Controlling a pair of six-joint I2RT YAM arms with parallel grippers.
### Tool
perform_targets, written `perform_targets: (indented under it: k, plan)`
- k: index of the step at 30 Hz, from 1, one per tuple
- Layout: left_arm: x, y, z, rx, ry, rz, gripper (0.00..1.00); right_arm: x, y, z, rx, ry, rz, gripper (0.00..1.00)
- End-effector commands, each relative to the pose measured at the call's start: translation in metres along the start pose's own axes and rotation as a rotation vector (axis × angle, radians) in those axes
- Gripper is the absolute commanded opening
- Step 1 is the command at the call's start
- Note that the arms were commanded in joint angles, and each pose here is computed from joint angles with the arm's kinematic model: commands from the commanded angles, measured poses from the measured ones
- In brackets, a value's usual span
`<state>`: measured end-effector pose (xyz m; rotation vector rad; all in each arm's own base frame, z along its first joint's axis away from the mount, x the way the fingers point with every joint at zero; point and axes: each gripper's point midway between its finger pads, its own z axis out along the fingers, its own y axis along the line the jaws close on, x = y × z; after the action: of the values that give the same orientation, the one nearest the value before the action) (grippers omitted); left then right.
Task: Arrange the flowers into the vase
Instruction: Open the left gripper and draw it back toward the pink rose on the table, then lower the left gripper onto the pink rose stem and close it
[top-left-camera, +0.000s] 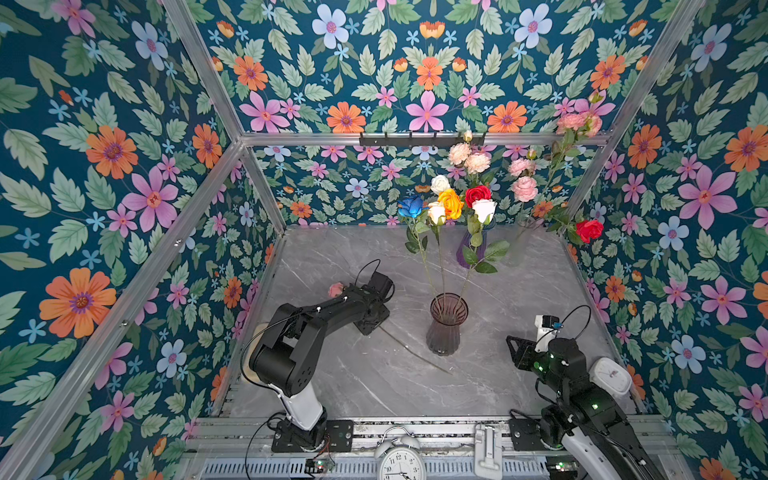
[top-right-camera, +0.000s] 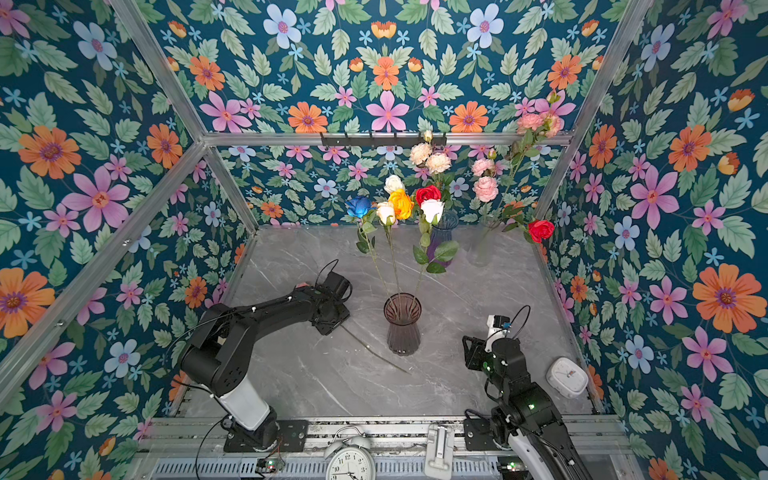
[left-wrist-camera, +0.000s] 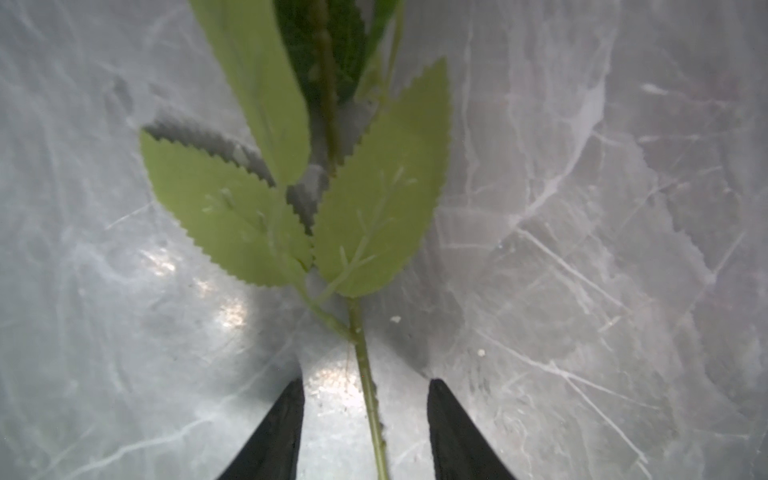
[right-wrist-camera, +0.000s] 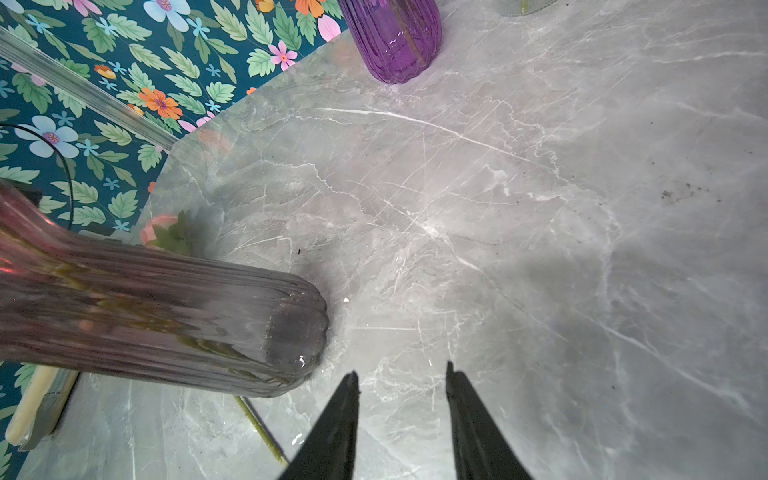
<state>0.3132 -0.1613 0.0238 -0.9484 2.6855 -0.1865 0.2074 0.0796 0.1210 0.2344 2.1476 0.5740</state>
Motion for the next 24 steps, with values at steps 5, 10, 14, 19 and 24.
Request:
perform_targets:
  k: [5,10,14,19,24]
  plan:
    - [0.013,0.013,0.008,-0.087,0.061,-0.017,0.50,-0.002,0.002,0.001,-0.011,-0.010,-0.009,0.38]
    - [0.019,0.022,0.015,-0.145,0.097,-0.013,0.50,-0.002,0.002,0.000,-0.011,-0.010,-0.009,0.38]
    - [0.020,0.024,0.015,-0.150,0.096,-0.012,0.50,-0.002,0.002,0.000,-0.010,-0.011,-0.008,0.38]
    - [0.008,0.032,0.010,-0.186,0.034,0.036,0.47,-0.002,0.002,0.000,-0.009,-0.011,-0.008,0.38]
    - [-0.012,0.043,-0.002,-0.234,-0.052,0.121,0.26,-0.002,0.001,0.000,-0.006,-0.014,-0.006,0.38]
